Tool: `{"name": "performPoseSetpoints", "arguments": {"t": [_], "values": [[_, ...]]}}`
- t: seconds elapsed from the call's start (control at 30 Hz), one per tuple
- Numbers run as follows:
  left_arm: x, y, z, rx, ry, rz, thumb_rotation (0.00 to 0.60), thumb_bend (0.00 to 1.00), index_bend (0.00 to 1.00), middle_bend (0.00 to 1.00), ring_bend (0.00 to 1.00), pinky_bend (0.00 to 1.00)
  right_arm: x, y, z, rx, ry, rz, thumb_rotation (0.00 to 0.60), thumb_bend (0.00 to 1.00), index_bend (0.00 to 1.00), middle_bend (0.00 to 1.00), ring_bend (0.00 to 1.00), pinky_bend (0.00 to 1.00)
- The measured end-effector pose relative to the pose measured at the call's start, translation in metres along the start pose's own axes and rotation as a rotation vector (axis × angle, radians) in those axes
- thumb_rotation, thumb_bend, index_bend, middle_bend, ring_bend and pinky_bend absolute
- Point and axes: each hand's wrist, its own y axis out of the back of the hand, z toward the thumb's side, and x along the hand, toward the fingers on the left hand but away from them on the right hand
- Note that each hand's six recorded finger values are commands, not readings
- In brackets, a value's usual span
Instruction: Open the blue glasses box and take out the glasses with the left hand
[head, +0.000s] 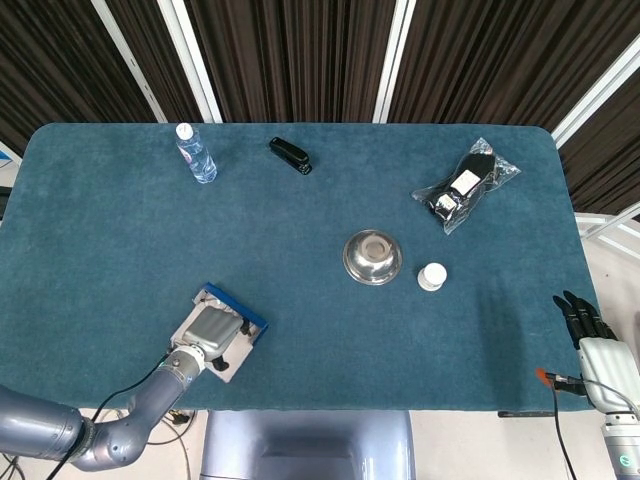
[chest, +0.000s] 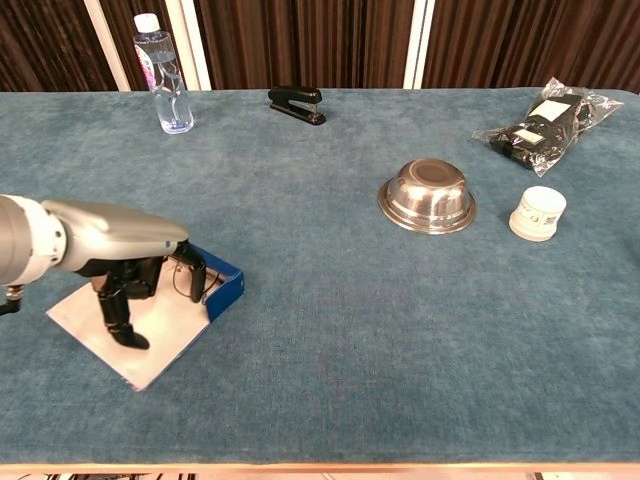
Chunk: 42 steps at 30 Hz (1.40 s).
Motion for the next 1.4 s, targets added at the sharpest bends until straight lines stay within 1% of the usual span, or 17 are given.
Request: {"name": "performPoseSetpoints", "arguments": {"t": [0.57,0.87,1.03,1.23,1.33,1.4], "values": [[0.02,0.013,-0.003,-0.029,0.051,0.045,0.6,0.18,0.22,0.99,0.91,0.9,0.0,0.0,0.0,0.0,-0.001,0.001,0.6,0.11,0.0,0.0,0.0,0.21],[0.026,0.02,-0.004,-0.047,0.065,0.065,0.6,0.18,0.22,0.99,0.91,0.9,0.0,0.0,0.0,0.001,-0.001,0.002,0.6,0.11,0.0,0.0,0.0,0.21],[0.027,0.02,-0.005,-0.051,0.072,0.065,0.6,0.18,0.22,0.99,0.91,0.9,0.0,0.0,0.0,0.0,-0.001,0.002,0.6,0.11,0.0,0.0,0.0,0.21],[0.021,0.019,-0.005,-0.062,0.062,0.058,0.6,0.18,0.22,0.98,0.91,0.9,0.0,0.0,0.0,-0.001,-0.001,0.002,0.6,0.11,0.0,0.0,0.0,0.21],[0.01,0.022,-0.007,-0.082,0.046,0.067,0.6,0.18,0.22,0.98,0.91,0.9,0.0,0.0,0.0,-0.002,-0.001,0.003,0.6,0.11,0.0,0.0,0.0,0.21],[0.0,0.028,-0.012,-0.099,0.038,0.086,0.6,0.18,0.22,0.98,0.91,0.9,0.0,0.0,0.0,-0.002,0.0,0.003,0.6,0.11,0.0,0.0,0.0,0.21]]}}
